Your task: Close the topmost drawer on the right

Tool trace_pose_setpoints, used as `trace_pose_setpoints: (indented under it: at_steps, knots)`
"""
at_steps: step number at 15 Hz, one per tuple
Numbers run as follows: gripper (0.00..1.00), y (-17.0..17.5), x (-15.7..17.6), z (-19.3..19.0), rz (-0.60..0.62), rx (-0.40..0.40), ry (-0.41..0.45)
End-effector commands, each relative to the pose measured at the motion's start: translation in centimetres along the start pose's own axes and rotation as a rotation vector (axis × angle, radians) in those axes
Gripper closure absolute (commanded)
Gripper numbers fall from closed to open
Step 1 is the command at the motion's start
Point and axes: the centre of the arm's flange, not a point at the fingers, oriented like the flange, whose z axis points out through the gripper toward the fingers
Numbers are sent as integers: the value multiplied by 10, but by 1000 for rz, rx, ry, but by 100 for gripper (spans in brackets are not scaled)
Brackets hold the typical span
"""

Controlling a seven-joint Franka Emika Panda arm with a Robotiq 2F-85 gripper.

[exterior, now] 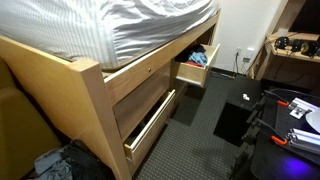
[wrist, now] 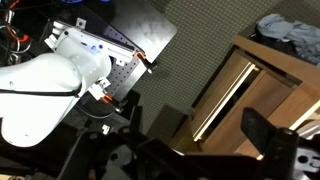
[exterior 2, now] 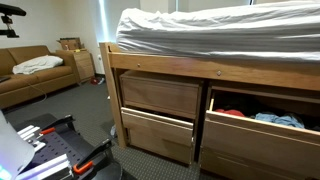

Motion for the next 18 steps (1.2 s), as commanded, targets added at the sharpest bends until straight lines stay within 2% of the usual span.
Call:
trace_pose_setpoints:
  at_steps: [1, 6, 10, 12, 13, 14, 18]
  knots:
    - [0, 3, 67, 70, 152, -130, -4]
    - [0, 18, 153, 173, 381, -313, -91]
    - [0, 46, 213, 258, 506, -420, -272]
    - [0, 63, 238, 295, 511, -408, -370]
    - [0, 70, 252, 312, 556, -396, -276]
    - [0, 76, 266, 325, 572, -386, -148]
    - [0, 87, 297, 351, 605, -360, 112]
